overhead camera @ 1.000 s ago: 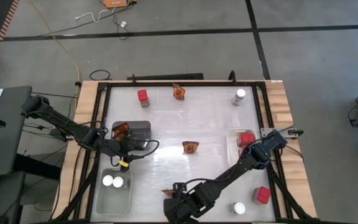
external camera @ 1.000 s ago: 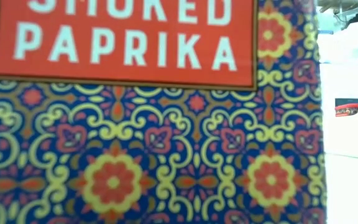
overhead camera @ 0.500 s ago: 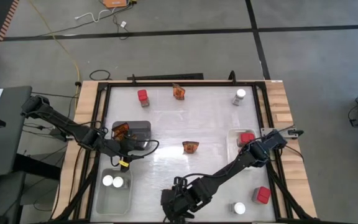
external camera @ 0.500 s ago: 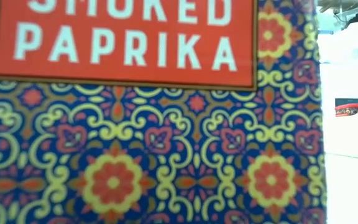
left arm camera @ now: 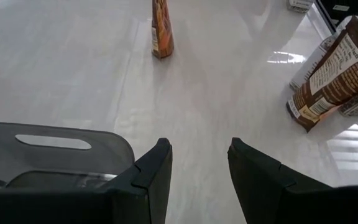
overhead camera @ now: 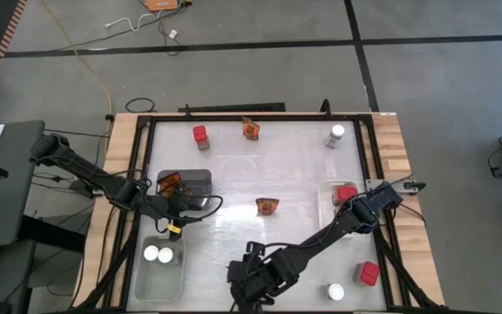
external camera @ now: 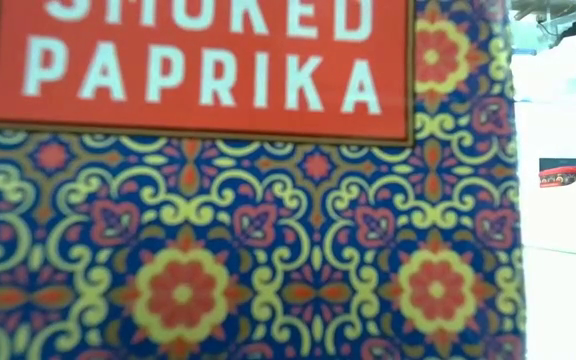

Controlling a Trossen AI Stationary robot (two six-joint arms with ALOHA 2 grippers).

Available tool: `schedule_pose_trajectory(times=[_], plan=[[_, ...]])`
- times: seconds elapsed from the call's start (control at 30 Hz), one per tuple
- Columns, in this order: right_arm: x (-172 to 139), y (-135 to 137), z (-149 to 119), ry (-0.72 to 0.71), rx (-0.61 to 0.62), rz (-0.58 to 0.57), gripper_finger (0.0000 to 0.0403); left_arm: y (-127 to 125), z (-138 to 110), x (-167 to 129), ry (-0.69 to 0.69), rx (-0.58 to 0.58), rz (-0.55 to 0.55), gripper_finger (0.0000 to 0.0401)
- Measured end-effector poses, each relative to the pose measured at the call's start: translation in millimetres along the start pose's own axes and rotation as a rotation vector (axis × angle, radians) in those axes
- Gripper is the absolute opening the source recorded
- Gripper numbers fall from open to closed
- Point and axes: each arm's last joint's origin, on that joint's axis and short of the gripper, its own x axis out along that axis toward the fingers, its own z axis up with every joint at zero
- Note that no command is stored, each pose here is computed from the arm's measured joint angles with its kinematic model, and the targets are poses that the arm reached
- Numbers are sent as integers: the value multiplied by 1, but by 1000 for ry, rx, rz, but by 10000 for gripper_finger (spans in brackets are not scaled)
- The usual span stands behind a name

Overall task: Sort spices by type
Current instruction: Put the red spice can into the white bin

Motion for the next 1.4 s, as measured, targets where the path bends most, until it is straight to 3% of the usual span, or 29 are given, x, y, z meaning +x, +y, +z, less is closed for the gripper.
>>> schedule_pose_trajectory(times=[0.37,0.7,1.17,1.4], plan=[[0,0,0,-2,57,3,282,0,0,0,-5,0,14,149],[-7,-3,2,-29,50,-42,393,1,0,0,-14,0,35,149],[-28,-9,-7,45,94,-103,362,1,0,0,-17,-6,43,149],[-28,0,-1,-22,-94,-29,354,1,0,0,-17,-20,42,149]])
